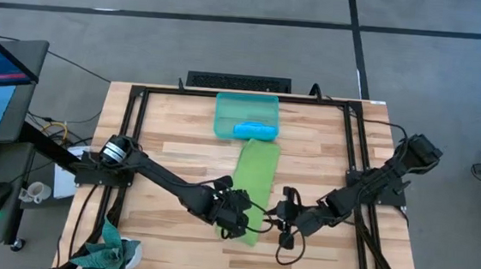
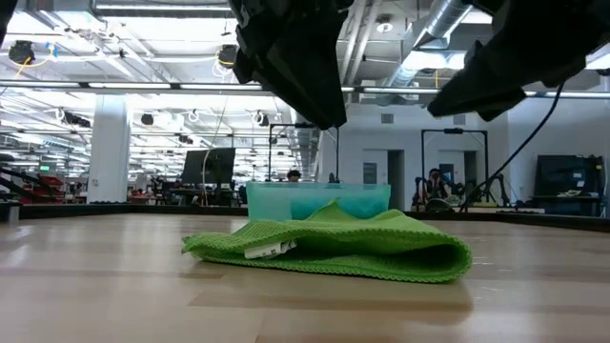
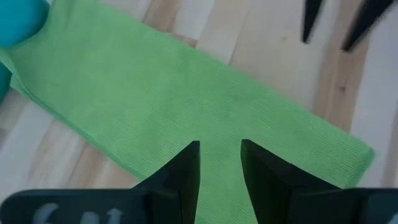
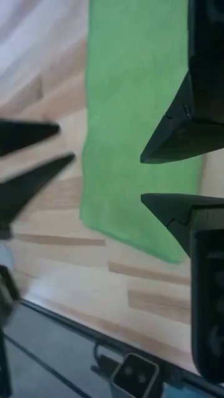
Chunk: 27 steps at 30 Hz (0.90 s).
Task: Roll microfiber towels into tight, uniform cylinder then place into a basket
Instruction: Fold the green microfiber cloth
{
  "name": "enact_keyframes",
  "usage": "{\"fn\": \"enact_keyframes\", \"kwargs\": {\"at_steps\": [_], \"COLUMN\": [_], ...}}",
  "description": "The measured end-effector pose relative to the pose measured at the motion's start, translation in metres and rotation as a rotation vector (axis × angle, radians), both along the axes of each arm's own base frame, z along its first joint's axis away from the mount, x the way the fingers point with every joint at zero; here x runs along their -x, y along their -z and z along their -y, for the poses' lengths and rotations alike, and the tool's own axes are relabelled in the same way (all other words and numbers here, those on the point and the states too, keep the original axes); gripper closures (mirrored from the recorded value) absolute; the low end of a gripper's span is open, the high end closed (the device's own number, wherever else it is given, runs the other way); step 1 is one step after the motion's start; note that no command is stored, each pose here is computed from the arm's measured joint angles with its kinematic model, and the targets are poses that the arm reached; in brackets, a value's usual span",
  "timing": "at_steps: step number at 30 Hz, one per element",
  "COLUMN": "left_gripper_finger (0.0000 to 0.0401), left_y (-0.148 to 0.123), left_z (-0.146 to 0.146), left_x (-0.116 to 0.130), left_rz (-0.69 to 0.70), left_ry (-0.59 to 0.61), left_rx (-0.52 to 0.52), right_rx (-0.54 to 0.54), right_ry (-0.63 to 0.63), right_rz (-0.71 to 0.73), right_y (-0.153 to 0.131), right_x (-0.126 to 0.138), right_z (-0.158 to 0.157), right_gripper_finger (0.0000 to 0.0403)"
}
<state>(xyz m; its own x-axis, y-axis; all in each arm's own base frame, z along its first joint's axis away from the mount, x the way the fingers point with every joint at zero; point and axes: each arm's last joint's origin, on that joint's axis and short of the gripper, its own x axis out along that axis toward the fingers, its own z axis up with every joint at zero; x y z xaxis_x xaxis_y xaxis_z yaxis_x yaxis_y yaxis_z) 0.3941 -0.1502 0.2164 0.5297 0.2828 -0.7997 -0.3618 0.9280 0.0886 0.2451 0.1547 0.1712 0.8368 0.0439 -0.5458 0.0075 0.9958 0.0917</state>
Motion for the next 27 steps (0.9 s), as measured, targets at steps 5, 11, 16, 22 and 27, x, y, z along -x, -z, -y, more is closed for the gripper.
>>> {"fn": "enact_keyframes", "kwargs": {"at_steps": [5, 11, 16, 22, 27], "left_gripper_finger": [0.0292, 0.0292, 0.0292, 0.0292, 0.0292], "left_y": [0.0036, 0.0037, 0.0037, 0.0037, 0.0034], "left_z": [-0.0076, -0.0091, -0.0091, -0.0091, -0.0096], "left_x": [-0.0011, -0.0014, -0.0013, -0.0013, -0.0015], "left_rz": [-0.018, -0.02, -0.019, -0.019, -0.011], "left_ry": [-0.021, -0.026, -0.028, -0.028, -0.037], "left_rx": [-0.006, -0.005, -0.004, -0.004, -0.022], "right_rx": [-0.002, -0.002, -0.002, -0.002, -0.002], "right_ry": [-0.011, -0.011, -0.012, -0.011, -0.011], "right_rz": [-0.022, -0.022, -0.022, -0.021, -0.021], "right_y": [0.0046, 0.0045, 0.0045, 0.0045, 0.0045], "right_x": [-0.0018, -0.0018, -0.0017, -0.0018, -0.0018], "right_z": [0.0007, 0.0007, 0.0005, 0.0005, 0.0005], "right_gripper_finger": [0.0291, 0.0291, 0.0291, 0.0291, 0.0291]}}
